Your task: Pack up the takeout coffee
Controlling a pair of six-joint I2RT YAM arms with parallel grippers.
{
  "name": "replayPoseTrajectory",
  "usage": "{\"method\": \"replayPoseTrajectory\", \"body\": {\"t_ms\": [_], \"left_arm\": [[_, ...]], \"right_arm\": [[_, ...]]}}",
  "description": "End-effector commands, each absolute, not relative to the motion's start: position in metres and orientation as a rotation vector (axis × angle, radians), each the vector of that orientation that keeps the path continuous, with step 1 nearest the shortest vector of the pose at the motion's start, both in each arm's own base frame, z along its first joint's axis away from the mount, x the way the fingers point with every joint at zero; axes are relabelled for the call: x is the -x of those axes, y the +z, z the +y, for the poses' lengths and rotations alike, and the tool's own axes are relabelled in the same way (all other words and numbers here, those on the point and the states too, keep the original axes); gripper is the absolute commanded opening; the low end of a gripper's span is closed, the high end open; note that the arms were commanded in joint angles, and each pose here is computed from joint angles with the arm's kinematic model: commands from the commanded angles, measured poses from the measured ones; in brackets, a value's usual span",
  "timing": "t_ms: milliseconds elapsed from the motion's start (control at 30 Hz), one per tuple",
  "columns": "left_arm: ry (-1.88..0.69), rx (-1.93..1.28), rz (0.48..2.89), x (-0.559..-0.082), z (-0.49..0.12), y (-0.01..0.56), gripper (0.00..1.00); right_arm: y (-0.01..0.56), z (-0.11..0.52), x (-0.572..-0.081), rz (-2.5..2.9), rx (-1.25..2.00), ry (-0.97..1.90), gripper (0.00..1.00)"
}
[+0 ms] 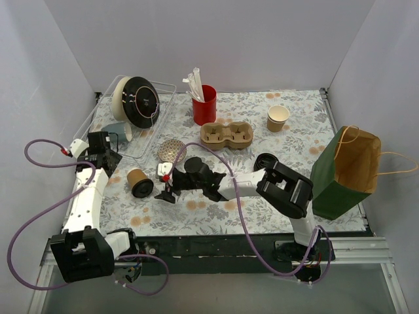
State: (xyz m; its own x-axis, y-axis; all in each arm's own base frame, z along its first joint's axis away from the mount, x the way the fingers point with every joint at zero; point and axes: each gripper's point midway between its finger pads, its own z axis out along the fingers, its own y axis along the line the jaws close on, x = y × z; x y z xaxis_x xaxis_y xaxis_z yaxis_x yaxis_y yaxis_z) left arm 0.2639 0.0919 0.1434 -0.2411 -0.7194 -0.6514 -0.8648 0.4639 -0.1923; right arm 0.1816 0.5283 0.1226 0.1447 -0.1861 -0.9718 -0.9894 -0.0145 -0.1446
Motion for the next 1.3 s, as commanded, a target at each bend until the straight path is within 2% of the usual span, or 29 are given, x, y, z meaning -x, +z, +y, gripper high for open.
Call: {"method": "replayPoseTrajectory", "body": {"t_ms": [0, 200, 367, 733, 833, 1067, 1233, 1267], "left_arm": [[0.223, 1.459, 2.005, -0.247, 0.082, 0.121, 0.72], [0.177, 1.411, 2.040, -0.245, 0.075, 0.104, 0.70], [0.116, 1.409, 2.081, -0.245, 0.065, 0.087, 0.66], [0.230, 1.390, 2.098, -0.251, 0.079, 0.072, 0.66], [0.230, 1.390, 2.098, -0.253, 0.079, 0.071, 0.66], [0.183, 1.376, 2.119, -0.255, 0.073, 0.066, 0.66], [0.165, 1.369, 2.134, -0.254, 0.069, 0.062, 0.66], [0.154, 1.367, 2.136, -0.253, 0.068, 0.062, 0.66]], "right_arm": [[0.142, 0.547, -0.185, 0.938, 1.475, 0.954, 0.81], [0.126, 0.560, -0.200, 0.911, 1.450, 0.902, 0.79], [0.133, 0.565, -0.224, 0.917, 1.354, 0.825, 0.81], [0.115, 0.575, -0.237, 0.907, 1.405, 0.826, 0.80], [0.109, 0.579, -0.227, 0.879, 1.446, 0.884, 0.76], [0.107, 0.584, -0.216, 0.862, 1.488, 0.971, 0.58], [0.104, 0.586, -0.214, 0.881, 1.502, 0.996, 0.52], [0.105, 0.588, -0.214, 0.883, 1.503, 0.999, 0.48]]}}
